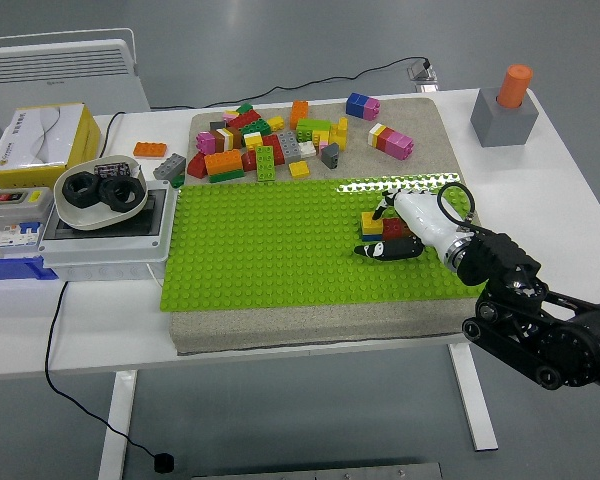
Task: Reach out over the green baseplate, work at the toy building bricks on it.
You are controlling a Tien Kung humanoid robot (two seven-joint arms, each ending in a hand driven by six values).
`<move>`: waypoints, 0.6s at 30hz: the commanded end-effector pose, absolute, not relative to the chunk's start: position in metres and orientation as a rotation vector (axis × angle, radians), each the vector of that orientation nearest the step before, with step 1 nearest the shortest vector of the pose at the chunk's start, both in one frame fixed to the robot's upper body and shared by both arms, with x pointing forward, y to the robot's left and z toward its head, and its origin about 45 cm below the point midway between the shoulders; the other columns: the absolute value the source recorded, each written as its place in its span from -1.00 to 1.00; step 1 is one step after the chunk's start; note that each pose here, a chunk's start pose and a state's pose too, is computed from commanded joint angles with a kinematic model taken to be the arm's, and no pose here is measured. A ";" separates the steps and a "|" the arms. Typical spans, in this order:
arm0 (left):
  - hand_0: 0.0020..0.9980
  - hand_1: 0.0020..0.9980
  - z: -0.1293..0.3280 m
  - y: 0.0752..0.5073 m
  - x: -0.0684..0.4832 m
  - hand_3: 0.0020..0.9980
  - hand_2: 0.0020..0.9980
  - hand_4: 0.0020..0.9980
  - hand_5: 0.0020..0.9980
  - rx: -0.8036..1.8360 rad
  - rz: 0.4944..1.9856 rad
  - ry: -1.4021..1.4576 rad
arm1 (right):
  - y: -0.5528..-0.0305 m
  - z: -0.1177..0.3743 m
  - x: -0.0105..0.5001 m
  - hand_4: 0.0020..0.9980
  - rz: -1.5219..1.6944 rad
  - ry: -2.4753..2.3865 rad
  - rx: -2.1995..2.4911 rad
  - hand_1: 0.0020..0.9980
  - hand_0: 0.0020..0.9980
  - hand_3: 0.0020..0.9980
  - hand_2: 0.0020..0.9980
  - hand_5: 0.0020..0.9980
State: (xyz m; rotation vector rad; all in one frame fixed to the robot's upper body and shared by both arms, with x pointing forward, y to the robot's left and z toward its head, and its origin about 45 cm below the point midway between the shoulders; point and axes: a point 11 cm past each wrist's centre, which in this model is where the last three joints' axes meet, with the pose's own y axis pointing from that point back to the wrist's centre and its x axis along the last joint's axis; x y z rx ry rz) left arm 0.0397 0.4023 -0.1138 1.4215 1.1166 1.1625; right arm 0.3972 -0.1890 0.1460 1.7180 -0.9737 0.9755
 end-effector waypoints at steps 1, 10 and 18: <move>0.53 0.45 -0.114 0.402 0.040 0.60 0.43 1.00 1.00 1.422 1.162 1.117 | -0.189 0.145 0.397 0.91 0.975 -0.971 1.718 0.76 0.86 0.26 0.83 0.24; 0.53 0.45 -0.114 0.402 0.039 0.60 0.42 1.00 1.00 1.422 1.163 1.119 | -0.186 0.149 0.397 0.90 0.971 -0.981 1.735 0.76 0.86 0.26 0.82 0.24; 0.53 0.45 -0.114 0.401 0.037 0.60 0.42 1.00 1.00 1.423 1.161 1.123 | -0.185 0.162 0.400 0.90 0.956 -1.046 1.787 0.75 0.85 0.26 0.80 0.22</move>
